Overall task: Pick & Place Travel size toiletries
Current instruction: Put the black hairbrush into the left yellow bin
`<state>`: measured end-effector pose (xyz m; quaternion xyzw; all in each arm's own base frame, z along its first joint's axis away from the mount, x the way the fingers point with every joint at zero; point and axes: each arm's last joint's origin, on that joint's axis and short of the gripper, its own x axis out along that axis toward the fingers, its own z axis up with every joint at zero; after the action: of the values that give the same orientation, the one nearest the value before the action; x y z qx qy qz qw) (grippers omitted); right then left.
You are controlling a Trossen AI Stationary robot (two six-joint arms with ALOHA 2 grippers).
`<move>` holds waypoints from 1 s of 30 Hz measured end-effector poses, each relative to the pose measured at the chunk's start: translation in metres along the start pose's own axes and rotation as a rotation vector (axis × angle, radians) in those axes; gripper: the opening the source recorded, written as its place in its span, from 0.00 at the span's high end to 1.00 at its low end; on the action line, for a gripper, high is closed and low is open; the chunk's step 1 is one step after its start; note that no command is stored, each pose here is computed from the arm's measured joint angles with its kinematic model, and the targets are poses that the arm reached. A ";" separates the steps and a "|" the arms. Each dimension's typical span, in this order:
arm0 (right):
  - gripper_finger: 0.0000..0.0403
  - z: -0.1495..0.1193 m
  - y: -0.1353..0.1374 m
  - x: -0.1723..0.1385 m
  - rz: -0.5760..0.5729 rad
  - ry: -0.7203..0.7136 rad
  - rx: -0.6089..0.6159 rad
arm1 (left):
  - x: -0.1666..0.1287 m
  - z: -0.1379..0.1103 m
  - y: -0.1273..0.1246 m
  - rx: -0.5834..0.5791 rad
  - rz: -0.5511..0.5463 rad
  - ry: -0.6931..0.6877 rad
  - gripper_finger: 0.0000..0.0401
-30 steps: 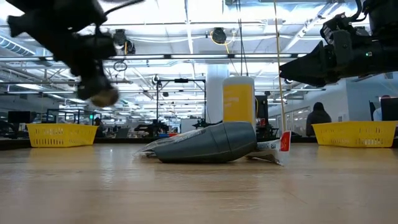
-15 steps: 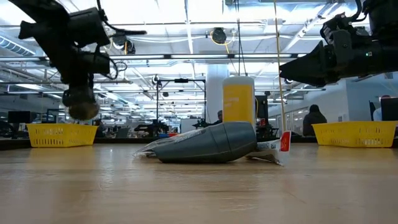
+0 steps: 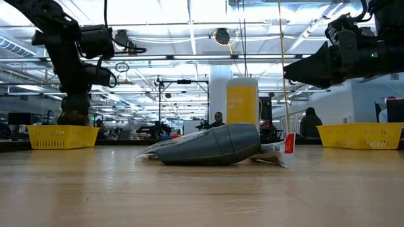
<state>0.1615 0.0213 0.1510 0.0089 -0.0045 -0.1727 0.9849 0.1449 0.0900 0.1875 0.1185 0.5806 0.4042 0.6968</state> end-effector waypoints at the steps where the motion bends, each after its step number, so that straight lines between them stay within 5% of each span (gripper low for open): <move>1: 0.48 0.000 0.000 0.000 0.000 0.000 0.000 | 0.002 0.000 0.001 0.001 -0.008 0.010 0.85; 17: 0.48 0.000 0.000 0.000 0.000 0.000 0.000 | -0.011 0.007 0.012 -0.008 -0.104 -0.032 0.37; 21: 0.48 0.000 0.000 0.000 0.000 0.000 0.000 | -0.026 0.014 0.023 -0.096 -0.088 -0.082 0.34; 24: 0.48 0.000 0.000 0.000 0.000 0.000 0.000 | -0.035 0.015 0.030 -0.292 -0.131 -0.111 0.35; 30: 0.48 0.000 0.000 0.000 0.000 0.000 0.000 | -0.025 0.011 0.041 -0.550 -0.202 -0.031 0.48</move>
<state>0.1615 0.0213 0.1510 0.0089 -0.0045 -0.1729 0.9849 0.1371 0.1023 0.2343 -0.1272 0.4476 0.4730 0.7482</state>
